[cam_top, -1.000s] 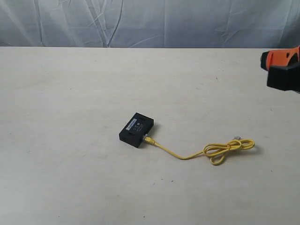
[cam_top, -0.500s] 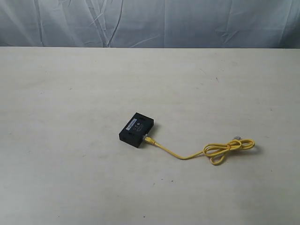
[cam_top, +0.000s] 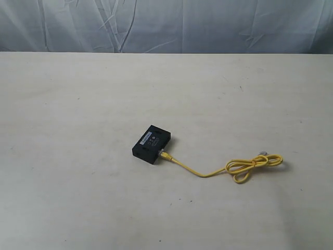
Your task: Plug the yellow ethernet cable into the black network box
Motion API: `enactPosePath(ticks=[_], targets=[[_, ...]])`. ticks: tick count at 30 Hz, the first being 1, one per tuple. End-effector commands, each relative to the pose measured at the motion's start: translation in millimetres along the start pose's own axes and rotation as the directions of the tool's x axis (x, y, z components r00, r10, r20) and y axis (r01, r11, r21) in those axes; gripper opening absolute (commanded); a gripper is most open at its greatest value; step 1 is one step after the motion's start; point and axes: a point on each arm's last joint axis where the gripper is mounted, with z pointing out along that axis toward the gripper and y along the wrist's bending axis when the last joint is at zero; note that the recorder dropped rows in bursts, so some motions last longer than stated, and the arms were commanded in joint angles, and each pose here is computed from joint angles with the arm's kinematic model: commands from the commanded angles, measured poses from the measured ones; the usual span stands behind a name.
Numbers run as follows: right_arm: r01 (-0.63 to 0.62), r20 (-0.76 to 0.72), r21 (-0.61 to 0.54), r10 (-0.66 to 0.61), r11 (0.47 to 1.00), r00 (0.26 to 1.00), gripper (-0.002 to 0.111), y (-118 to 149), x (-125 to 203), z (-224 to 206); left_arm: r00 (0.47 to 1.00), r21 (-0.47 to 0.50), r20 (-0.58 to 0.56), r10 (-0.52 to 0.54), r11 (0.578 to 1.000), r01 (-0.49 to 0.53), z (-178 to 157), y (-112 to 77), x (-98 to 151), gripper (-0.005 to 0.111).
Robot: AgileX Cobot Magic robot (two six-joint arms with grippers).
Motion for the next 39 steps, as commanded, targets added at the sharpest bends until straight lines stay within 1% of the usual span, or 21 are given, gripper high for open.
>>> enactPosePath(ticks=[1,3,5,31,33,35,39], targets=[[0.013,-0.055,0.009,-0.012,1.000,0.998,0.000,-1,22,7,1.000,-0.001,0.011,-0.004,1.000,0.004,-1,-0.2,1,0.000],[0.013,-0.094,0.009,-0.012,1.000,0.996,0.000,-2,34,10,1.000,-0.001,0.011,-0.004,1.000,0.004,-1,-0.2,1,0.000],[0.013,-0.100,0.009,-0.012,1.000,0.995,0.000,-2,41,13,1.000,-0.002,0.010,-0.002,1.000,0.002,-1,-0.1,1,0.000],[0.009,-0.087,0.008,-0.008,1.000,0.996,0.000,-2,39,13,1.000,-0.003,0.010,0.002,1.000,-0.002,-1,-0.1,1,0.000],[0.009,-0.087,0.008,-0.008,1.000,0.996,0.000,-2,39,13,0.998,-0.016,0.009,0.057,0.998,-0.057,-3,0.6,1,0.000],[0.009,-0.087,0.008,-0.008,1.000,0.996,0.000,-2,39,13,0.988,-0.051,0.000,0.152,0.987,-0.152,-8,2.7,2,0.000],[0.009,-0.087,0.008,-0.008,1.000,0.996,0.000,-2,39,13,0.969,-0.104,-0.084,0.232,0.965,-0.240,-19,3.4,15,0.000]])
